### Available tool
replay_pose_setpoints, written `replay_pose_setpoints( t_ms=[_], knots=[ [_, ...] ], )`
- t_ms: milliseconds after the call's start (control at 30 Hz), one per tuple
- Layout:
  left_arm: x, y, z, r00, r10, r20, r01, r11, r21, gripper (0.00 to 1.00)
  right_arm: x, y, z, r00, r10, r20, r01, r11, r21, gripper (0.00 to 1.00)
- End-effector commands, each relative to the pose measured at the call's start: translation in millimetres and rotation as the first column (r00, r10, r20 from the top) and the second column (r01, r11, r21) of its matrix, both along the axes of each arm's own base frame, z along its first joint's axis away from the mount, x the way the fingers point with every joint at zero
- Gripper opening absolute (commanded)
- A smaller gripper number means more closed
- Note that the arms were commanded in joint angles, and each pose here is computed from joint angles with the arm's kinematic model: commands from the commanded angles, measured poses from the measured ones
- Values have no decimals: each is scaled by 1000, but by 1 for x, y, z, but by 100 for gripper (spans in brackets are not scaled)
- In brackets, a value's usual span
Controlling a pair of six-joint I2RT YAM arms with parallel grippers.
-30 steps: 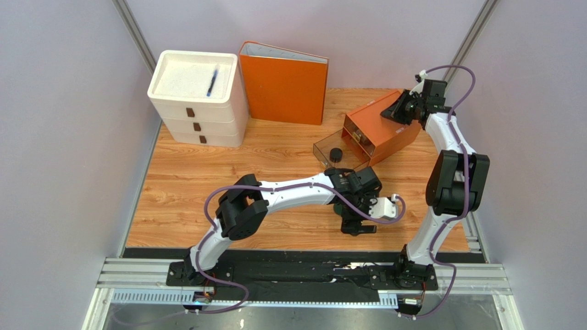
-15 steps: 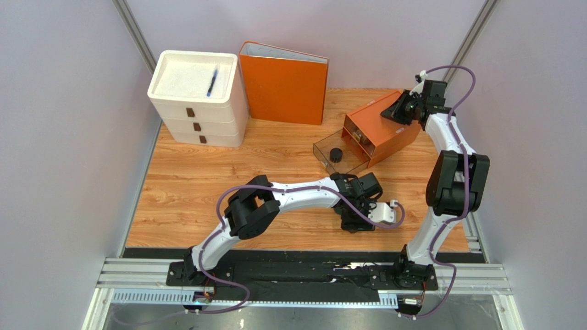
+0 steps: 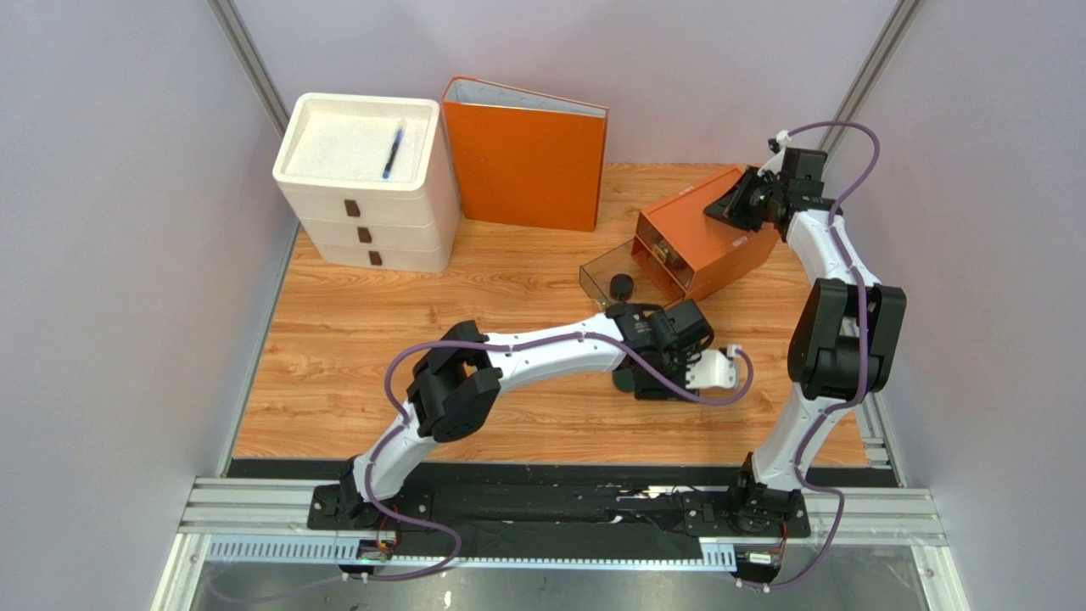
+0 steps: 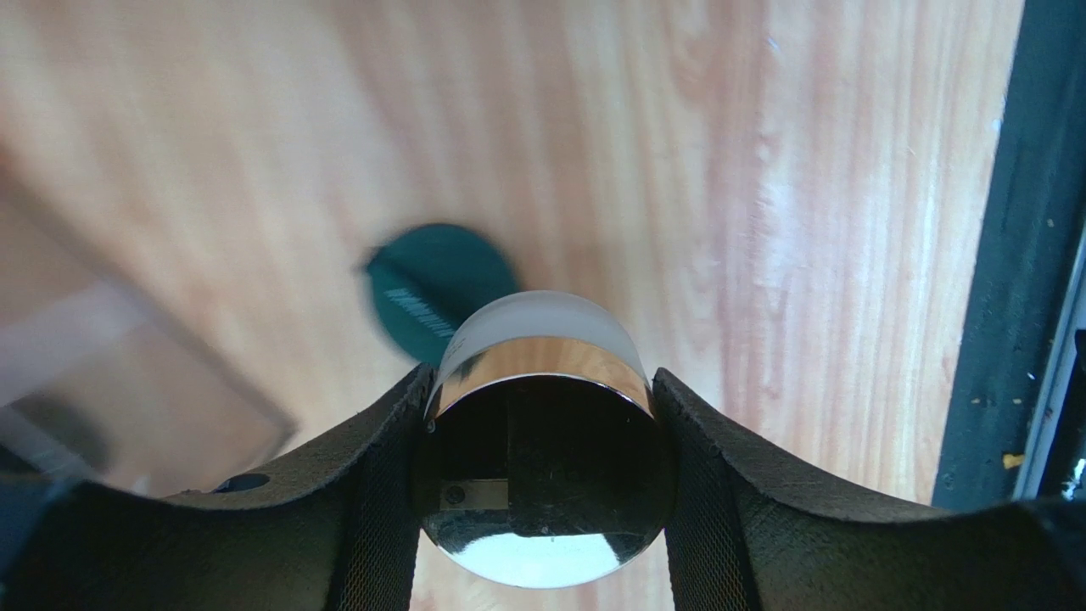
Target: Organize the makeup
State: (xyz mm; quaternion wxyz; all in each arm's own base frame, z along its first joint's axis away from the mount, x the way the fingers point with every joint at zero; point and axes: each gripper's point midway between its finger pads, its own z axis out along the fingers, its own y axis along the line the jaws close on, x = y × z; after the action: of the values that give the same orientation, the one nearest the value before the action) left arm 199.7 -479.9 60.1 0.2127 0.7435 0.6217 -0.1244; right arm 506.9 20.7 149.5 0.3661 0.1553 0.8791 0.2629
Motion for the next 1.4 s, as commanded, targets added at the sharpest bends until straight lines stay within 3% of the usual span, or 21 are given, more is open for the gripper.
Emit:
replay_pose_setpoints(
  t_ms=[0, 333, 467, 900, 967, 1033, 1067, 1100, 1167, 1367],
  knots=[
    [47, -15, 119, 985, 119, 124, -85, 965, -249, 0, -101, 7, -133, 844, -5, -536, -10, 1000, -25, 0],
    [144, -18, 157, 923, 353, 152, -263, 868, -422, 0, -101, 8, -136, 839, -1, -543, -11, 1000, -19, 0],
    [186, -8, 143, 846, 481, 231, -357, 831, -426, 0, -102, 8, -137, 836, -1, -549, -10, 1000, -16, 0],
    [204, -17, 82, 809, 582, 83, -502, 757, -418, 1, -101, 9, -137, 836, 4, -548, -10, 1000, -8, 0],
    [206, -18, 77, 807, 586, 68, -510, 751, -419, 11, -102, 9, -137, 838, 1, -546, -9, 1000, -12, 0],
    [207, -20, 75, 808, 586, 55, -514, 749, -418, 40, -102, 9, -136, 838, 1, -546, -9, 1000, -12, 0],
    [205, -21, 76, 814, 578, 48, -509, 751, -420, 66, -102, 9, -136, 837, 1, -547, -8, 1000, -11, 0],
    [204, -22, 75, 821, 569, 47, -501, 758, -418, 75, -102, 9, -136, 838, 3, -546, -10, 1000, -10, 0],
    [202, -20, 72, 824, 565, 45, -502, 764, -406, 86, -102, 9, -136, 837, 2, -547, -8, 1000, -10, 0],
    [201, -13, 90, 827, 556, 79, -481, 773, -414, 89, -101, 10, -136, 839, 4, -544, -9, 1000, -7, 0]
  ],
)
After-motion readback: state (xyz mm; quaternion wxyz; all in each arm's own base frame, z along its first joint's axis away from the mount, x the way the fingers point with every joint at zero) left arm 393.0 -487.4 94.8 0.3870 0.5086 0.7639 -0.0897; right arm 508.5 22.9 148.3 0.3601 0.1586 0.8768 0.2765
